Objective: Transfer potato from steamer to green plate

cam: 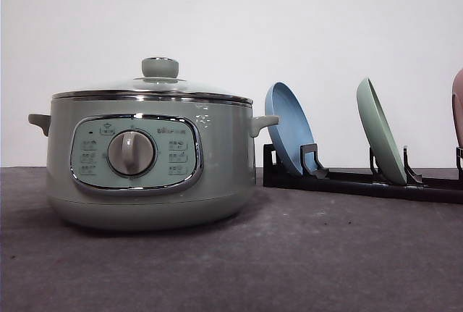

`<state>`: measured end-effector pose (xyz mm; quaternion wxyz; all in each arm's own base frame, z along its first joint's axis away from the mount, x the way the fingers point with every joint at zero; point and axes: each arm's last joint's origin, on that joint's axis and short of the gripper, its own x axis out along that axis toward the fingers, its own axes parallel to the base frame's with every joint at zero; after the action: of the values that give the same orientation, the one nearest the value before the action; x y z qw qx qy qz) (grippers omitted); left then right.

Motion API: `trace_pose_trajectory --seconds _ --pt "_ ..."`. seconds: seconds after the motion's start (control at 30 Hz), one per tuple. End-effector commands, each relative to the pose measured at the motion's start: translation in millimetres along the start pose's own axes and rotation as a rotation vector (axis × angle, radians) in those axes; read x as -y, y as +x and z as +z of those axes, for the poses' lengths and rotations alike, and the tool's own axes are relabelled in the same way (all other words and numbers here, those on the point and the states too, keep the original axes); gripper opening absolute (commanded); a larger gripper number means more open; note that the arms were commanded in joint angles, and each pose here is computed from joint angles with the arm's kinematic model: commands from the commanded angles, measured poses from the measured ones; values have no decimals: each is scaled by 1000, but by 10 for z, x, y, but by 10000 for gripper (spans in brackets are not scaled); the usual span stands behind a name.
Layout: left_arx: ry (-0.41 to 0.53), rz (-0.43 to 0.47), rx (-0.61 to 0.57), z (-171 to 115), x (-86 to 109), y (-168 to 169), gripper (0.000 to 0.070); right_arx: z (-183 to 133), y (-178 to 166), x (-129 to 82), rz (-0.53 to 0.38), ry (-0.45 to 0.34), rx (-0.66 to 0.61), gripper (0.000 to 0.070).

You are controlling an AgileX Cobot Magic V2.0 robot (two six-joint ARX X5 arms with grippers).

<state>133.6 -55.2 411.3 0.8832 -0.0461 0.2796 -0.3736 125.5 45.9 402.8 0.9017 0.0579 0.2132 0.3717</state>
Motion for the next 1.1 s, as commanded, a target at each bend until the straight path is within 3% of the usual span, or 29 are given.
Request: trace_pose_trajectory --seconds 0.0,0.1,0.17,0.27,0.3,0.33,0.9,1.07 --pt "31 -9 23 52 26 -27 158 53 -19 -22 6 -22 18 14" --pt "31 -9 23 53 26 -27 372 53 -18 -21 6 -22 18 142" --pt "31 -9 23 52 26 -27 500 53 -19 -22 6 -21 18 308" --pt "32 -9 23 53 26 -27 636 53 -19 -22 6 -21 18 595" --pt "33 -9 23 53 25 -26 695 53 -18 -22 6 -21 18 668" --pt "36 -9 24 55 24 -25 700 53 -18 -22 6 -21 18 700" --pt "34 -9 26 72 10 2 700 65 -19 -20 -5 -26 29 700" --pt "33 -9 26 73 9 4 700 78 41 34 -53 34 20 700"
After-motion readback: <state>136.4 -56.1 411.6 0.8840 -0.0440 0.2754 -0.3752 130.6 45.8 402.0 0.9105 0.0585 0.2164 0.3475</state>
